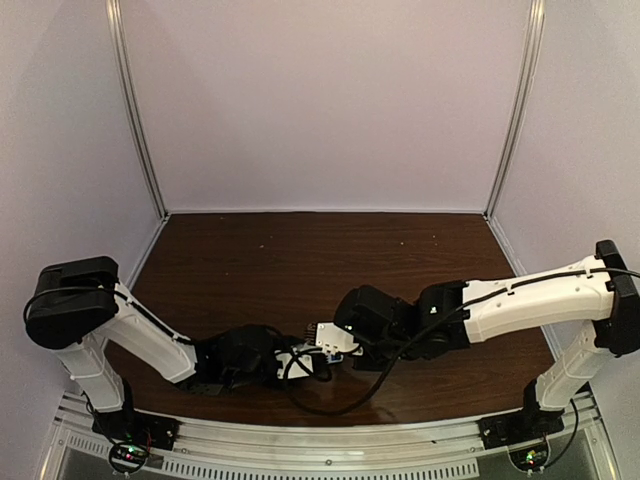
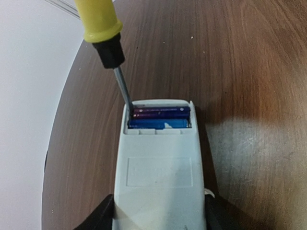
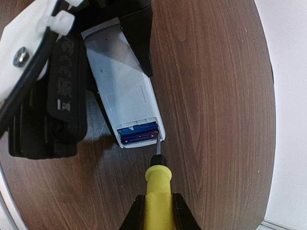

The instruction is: Unload the batteries from the remote control

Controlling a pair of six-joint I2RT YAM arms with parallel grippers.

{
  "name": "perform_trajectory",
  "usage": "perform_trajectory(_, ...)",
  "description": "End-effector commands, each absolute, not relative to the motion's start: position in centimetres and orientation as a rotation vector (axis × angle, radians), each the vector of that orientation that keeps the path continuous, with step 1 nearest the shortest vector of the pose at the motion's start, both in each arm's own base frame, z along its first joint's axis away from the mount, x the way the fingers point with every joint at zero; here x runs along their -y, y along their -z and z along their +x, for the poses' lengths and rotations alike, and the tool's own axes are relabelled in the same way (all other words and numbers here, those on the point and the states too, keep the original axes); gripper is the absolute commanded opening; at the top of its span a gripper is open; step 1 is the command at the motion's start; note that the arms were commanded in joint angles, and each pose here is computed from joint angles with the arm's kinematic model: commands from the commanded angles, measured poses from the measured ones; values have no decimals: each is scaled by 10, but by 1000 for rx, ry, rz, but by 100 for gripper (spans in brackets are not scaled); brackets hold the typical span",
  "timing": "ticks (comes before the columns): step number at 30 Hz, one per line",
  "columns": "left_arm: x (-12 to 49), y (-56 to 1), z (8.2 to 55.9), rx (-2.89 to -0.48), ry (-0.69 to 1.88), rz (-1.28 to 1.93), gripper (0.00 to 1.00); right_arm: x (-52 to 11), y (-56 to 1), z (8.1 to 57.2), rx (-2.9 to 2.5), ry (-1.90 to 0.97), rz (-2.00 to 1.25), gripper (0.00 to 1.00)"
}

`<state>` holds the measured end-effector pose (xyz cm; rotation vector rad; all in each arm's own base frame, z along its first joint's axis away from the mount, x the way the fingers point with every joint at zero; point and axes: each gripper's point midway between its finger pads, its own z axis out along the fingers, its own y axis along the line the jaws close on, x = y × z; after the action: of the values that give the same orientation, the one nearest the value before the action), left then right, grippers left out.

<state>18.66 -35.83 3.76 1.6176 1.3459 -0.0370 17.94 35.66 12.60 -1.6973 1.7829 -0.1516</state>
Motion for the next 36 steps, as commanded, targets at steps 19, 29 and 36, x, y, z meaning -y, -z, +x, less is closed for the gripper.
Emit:
perform_trajectory(19,353,-34,191,-1337,-25,1619,0,-370,-92,158,-1895,61,-1868,0)
perform_trajectory(29,345,-46,204,-1325,-113,1539,0,-377,-95,154,-1931,20,-1889,0)
perform_trajectory(36,343,-48,206,-1322,-132,1523,0,-377,-97,159,-1974,12,-1878,0)
